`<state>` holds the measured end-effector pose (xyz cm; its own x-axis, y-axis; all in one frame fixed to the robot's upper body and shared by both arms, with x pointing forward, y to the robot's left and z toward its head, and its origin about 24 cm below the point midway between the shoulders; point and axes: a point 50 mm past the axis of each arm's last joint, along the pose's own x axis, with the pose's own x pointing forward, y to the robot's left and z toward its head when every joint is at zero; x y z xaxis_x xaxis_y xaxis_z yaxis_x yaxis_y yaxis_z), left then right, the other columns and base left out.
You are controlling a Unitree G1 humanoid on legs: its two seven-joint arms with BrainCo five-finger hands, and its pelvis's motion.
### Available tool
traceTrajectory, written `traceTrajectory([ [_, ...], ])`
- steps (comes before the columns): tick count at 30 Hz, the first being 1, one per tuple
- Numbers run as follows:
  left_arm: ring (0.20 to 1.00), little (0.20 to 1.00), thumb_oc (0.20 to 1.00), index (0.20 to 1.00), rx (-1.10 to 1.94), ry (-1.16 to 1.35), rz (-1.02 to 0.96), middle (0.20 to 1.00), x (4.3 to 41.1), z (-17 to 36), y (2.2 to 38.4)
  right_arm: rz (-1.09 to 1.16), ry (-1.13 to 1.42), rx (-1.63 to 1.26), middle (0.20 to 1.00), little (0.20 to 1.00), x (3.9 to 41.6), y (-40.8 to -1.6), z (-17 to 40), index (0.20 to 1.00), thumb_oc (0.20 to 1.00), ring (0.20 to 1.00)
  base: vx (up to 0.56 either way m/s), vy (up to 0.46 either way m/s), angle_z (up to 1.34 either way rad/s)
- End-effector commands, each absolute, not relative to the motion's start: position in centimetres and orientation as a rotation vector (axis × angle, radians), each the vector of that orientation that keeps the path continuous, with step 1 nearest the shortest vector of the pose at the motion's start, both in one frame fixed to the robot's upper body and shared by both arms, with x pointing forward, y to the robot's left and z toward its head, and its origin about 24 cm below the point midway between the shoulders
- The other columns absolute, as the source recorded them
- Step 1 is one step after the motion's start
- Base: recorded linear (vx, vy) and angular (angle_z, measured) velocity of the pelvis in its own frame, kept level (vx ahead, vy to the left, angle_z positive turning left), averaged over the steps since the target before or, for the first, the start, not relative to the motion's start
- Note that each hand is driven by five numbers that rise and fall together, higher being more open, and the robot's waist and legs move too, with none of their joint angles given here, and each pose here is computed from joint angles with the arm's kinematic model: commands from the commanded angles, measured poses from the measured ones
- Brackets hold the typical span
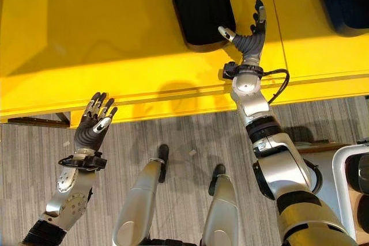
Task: Move parts from the plastic box to the shelf.
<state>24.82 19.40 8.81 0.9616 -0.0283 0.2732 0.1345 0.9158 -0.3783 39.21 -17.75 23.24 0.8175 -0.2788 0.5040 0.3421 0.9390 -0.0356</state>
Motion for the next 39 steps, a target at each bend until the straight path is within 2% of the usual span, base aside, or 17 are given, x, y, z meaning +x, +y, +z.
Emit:
traceTrajectory([
  [1, 1.000, 1.000, 1.000, 1.000, -0.413, -0.391, -0.128, 1.000, 24.5, 11.3, 18.9, -0.336, -0.705, -0.156, 1.000, 1.000, 38.7, -17.4, 28.3, 1.000, 1.000, 1.000, -0.02, -0.009, 0.08],
  [10, 1.000, 1.000, 1.000, 1.000, -0.402, -0.399, -0.115, 1.000, 24.4, 11.2, 19.1, -0.389, -0.734, -0.195, 1.000, 1.000, 38.1, -18.2, 27.7, 1.000, 1.000, 1.000, 0.00, -0.002, 0.01],
  [30, 1.000, 1.000, 1.000, 1.000, -0.392, -0.393, -0.139, 1.000, 24.1, 11.2, 19.1, -0.394, -0.637, -0.152, 1.000, 1.000, 40.2, -17.7, 29.0, 1.000, 1.000, 1.000, 0.00, 0.000, 0.00],
  [39, 1.000, 1.000, 1.000, 1.000, -0.397, -0.387, -0.124, 1.000, 24.1, 11.1, 19.2, -0.336, -0.628, -0.149, 1.000, 1.000, 40.3, -16.1, 28.4, 1.000, 1.000, 1.000, 0.00, 0.000, 0.00],
])
